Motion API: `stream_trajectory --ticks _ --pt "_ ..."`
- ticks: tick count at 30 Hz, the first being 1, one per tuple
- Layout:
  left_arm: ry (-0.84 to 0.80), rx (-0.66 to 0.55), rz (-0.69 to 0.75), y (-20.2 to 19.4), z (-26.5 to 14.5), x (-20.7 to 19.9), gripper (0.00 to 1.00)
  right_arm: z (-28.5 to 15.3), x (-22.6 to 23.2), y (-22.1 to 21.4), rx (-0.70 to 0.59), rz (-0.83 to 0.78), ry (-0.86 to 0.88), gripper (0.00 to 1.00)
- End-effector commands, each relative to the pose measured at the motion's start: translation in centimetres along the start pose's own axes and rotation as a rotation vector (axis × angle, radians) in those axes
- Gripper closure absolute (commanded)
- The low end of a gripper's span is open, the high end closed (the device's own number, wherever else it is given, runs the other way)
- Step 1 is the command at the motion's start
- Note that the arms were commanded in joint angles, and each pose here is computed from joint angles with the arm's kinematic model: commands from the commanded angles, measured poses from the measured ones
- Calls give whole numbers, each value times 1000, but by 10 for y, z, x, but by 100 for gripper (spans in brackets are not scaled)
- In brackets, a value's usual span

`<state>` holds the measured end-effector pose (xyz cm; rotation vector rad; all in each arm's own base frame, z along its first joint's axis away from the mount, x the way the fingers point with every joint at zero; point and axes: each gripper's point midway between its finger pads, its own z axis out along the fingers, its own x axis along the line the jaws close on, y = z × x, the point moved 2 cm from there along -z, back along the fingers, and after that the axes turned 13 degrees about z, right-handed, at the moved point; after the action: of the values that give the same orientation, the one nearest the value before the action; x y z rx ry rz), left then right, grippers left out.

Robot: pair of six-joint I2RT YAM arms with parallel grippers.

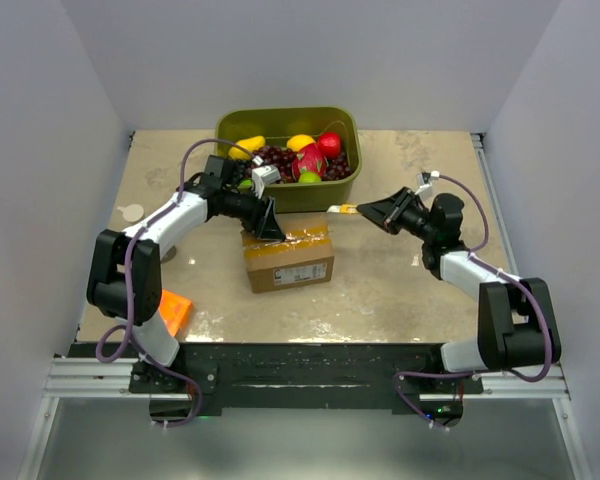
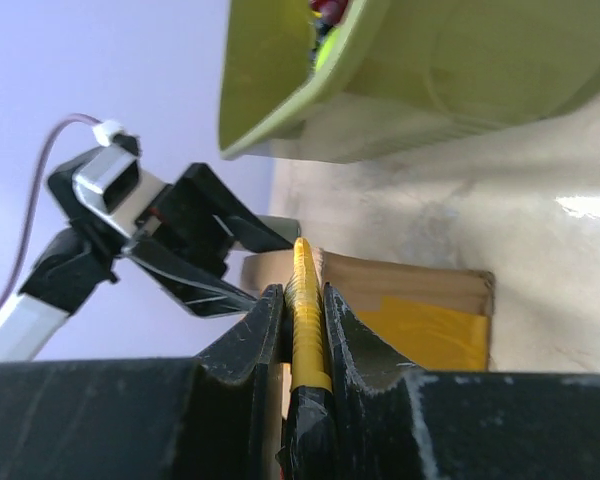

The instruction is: Unpack the express box

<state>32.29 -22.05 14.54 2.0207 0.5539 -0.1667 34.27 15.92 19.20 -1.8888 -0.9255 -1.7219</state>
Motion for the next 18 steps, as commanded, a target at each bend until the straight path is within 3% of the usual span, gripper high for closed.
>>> stream_trajectory --ticks 1,18 --pt "-31 -4 7 2 -2 -1 40 -3 7 -4 36 21 70 100" --pt "-39 -13 5 2 0 1 44 -13 -14 1 49 88 7 100"
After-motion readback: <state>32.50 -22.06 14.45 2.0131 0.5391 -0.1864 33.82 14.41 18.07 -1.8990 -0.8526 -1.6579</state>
